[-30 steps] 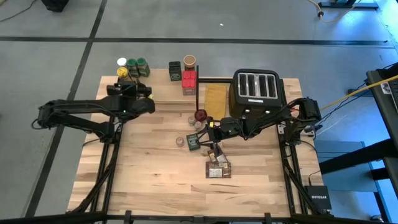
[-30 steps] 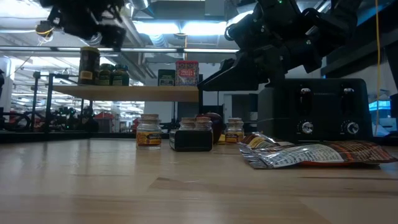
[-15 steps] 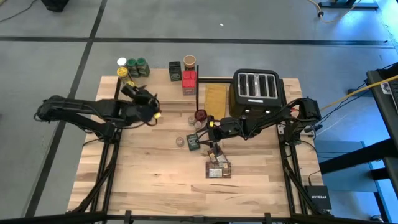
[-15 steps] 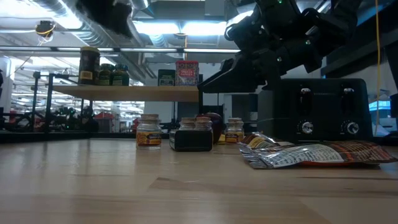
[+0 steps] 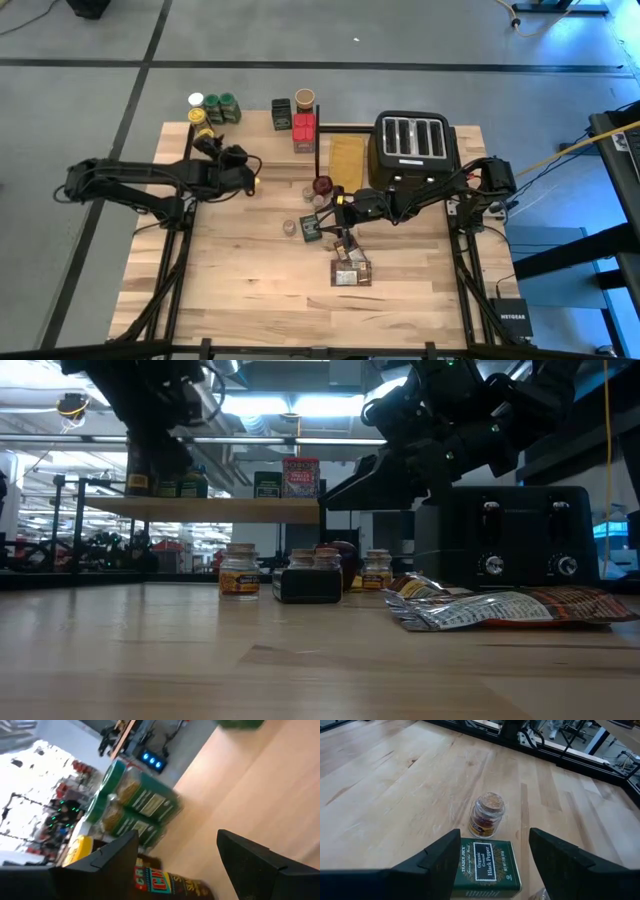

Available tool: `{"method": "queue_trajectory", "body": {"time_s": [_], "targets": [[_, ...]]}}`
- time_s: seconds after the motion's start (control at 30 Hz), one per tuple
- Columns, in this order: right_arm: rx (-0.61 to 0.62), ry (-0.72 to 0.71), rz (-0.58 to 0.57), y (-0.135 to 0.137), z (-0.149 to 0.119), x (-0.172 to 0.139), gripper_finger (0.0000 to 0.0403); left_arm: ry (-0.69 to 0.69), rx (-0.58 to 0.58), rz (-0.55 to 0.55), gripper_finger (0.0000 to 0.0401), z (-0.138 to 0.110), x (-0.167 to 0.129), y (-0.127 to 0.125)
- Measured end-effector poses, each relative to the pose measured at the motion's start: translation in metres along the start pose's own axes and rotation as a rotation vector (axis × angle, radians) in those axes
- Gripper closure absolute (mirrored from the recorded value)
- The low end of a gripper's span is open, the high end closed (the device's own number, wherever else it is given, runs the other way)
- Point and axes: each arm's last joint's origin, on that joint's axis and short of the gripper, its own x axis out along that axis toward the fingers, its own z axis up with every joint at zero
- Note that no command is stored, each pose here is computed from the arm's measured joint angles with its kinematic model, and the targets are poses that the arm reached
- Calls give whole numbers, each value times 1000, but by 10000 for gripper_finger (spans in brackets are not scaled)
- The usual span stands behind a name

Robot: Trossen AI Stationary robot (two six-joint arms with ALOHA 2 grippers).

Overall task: Shelf spices
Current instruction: Put the yellow seasoning bottle aligned with the other yellow seasoning bottle on the shelf

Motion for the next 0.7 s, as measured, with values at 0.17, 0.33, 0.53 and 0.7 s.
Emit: {"method": "queue_trajectory", "body": {"time_s": [0.17, 0.33, 0.53, 0.7], "targets": [[1, 2, 0, 0, 0, 0, 162, 58, 44, 25, 136, -6, 8, 4], [1, 2, 0, 0, 0, 0, 162, 104, 63, 41, 136, -12, 11, 8], [2, 1, 1, 0, 0, 0, 162, 143, 69, 56, 136, -20, 10, 11], [2, 1, 1, 0, 0, 0, 162, 150, 60, 60, 136, -22, 10, 12]]}}
